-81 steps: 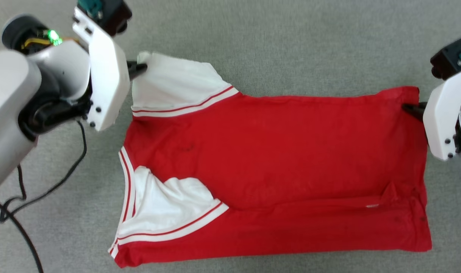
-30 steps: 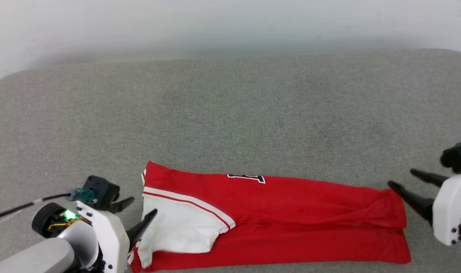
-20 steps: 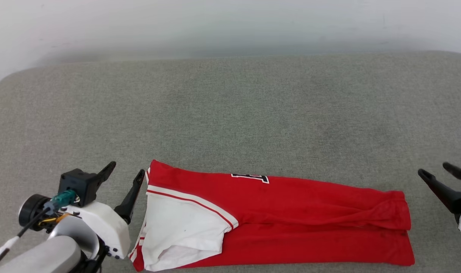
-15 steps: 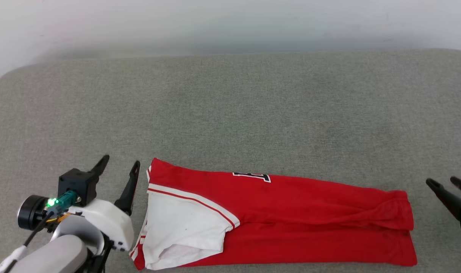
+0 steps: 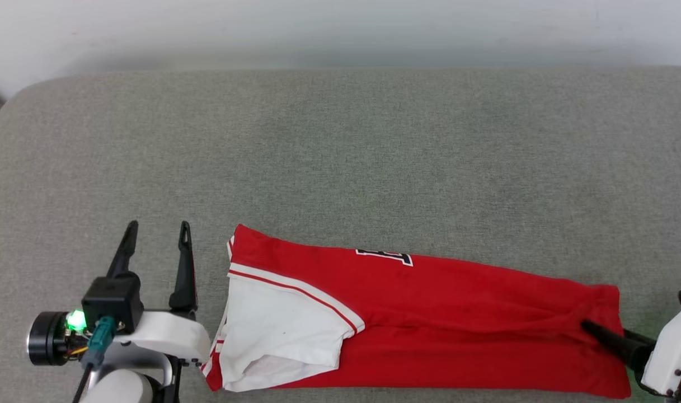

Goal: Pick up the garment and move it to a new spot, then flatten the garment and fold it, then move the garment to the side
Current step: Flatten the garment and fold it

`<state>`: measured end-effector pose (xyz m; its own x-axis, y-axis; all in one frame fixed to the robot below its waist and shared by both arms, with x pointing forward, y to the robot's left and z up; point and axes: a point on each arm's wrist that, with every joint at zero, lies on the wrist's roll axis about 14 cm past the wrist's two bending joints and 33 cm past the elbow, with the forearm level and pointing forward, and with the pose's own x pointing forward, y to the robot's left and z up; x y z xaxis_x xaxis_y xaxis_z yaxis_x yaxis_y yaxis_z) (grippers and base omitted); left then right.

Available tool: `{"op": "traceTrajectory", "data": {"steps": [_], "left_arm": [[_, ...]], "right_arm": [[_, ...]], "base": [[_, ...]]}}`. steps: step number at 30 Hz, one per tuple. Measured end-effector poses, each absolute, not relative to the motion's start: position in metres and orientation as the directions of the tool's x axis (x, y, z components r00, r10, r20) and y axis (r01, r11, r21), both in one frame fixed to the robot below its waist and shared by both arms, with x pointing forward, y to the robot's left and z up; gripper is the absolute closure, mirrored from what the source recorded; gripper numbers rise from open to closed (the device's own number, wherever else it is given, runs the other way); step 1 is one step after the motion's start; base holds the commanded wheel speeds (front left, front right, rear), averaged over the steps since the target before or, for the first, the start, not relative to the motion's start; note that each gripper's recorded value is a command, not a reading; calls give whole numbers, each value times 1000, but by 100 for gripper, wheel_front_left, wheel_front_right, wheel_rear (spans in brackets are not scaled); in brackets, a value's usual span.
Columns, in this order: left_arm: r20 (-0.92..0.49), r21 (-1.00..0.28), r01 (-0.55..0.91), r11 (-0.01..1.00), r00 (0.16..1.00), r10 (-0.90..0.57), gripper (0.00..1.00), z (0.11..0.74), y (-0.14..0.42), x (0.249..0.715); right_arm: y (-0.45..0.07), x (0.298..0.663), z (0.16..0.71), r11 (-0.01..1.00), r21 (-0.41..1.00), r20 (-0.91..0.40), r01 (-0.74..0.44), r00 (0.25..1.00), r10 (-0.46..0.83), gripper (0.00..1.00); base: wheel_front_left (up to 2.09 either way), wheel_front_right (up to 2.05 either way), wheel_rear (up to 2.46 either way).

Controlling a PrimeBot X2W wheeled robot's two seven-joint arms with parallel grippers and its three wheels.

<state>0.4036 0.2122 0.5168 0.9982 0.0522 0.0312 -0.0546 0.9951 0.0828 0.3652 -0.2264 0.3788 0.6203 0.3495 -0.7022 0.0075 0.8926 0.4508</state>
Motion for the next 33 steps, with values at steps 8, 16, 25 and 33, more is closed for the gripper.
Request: {"op": "traceTrajectory", "data": {"steps": [8, 16, 25, 33], "left_arm": [[45, 75, -119, 990, 992, 115, 0, 508, 219, 390], [66, 89, -169, 982, 984, 163, 0, 507, 226, 379], [84, 98, -194, 976, 979, 186, 0, 508, 225, 365], [95, 103, -190, 976, 979, 181, 0, 510, 220, 356]], "right_arm": [[-191, 349, 366, 836, 548, -720, 14, 517, 463, 0], [-171, 346, 362, 812, 584, -706, 5, 497, 505, 55], [-175, 350, 369, 833, 553, -696, -27, 535, 479, 100], [-221, 361, 389, 887, 461, -703, -33, 597, 387, 100]], "base": [[0, 0, 0], [0, 0, 0], [0, 0, 0], [0, 0, 0]]}}
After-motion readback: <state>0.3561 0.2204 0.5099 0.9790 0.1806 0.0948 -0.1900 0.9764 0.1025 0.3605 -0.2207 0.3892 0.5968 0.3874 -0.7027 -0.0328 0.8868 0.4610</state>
